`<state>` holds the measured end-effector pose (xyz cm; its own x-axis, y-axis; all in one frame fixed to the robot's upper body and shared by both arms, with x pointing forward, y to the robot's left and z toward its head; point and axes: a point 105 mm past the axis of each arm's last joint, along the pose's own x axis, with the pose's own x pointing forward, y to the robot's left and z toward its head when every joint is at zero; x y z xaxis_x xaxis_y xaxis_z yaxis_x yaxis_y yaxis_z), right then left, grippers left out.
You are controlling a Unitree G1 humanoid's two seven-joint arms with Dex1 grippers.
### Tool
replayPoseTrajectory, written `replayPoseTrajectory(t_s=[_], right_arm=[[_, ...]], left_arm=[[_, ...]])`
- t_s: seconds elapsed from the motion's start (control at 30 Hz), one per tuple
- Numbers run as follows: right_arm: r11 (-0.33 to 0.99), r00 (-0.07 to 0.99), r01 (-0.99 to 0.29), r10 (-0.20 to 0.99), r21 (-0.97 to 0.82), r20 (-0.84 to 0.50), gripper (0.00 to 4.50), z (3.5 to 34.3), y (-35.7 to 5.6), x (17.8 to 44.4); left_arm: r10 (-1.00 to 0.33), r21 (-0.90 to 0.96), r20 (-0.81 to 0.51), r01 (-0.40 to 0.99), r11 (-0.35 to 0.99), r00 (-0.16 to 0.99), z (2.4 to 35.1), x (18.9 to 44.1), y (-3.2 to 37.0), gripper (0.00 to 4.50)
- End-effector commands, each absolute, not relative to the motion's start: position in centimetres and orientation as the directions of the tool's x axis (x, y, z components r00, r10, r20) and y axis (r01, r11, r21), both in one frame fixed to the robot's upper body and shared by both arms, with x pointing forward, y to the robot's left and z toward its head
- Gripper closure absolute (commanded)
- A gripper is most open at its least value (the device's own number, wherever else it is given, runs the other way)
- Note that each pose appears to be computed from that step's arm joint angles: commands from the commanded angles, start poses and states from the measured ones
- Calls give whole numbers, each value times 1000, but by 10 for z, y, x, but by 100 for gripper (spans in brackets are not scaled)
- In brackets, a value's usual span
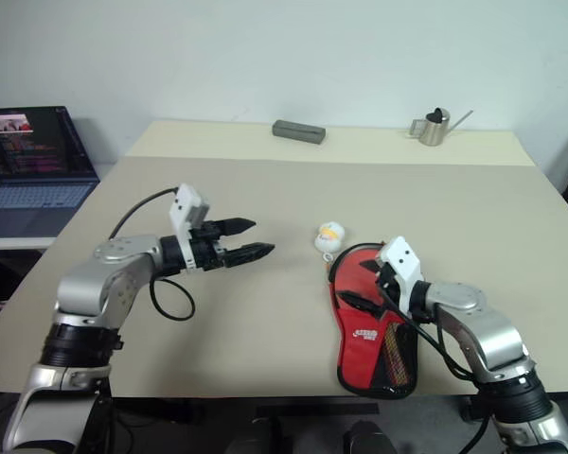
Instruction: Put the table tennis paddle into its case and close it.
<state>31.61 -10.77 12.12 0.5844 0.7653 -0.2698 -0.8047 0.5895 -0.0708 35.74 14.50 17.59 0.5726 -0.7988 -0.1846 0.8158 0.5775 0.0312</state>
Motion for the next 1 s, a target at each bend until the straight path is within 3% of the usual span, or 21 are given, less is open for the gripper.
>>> replayPoseTrajectory(t_s=[0.03,0.27,0.63,1.0], right_arm=[[640,636,-765,728,-78,-255,0,113,-117,329],[669,650,-741,692,-58,-316,0,77,-129,335],[669,650,-743,706,-38,-281,0,76,-114,342],[690,668,-724,690,-26,-278,0,70,-112,342]], left_arm=[[-787,92,-161,803,589,595,186,366,139,5],[-767,18,-160,779,627,621,181,384,125,5],[-720,18,-233,743,669,653,165,416,103,5],[-749,40,-247,779,626,614,161,439,74,5]])
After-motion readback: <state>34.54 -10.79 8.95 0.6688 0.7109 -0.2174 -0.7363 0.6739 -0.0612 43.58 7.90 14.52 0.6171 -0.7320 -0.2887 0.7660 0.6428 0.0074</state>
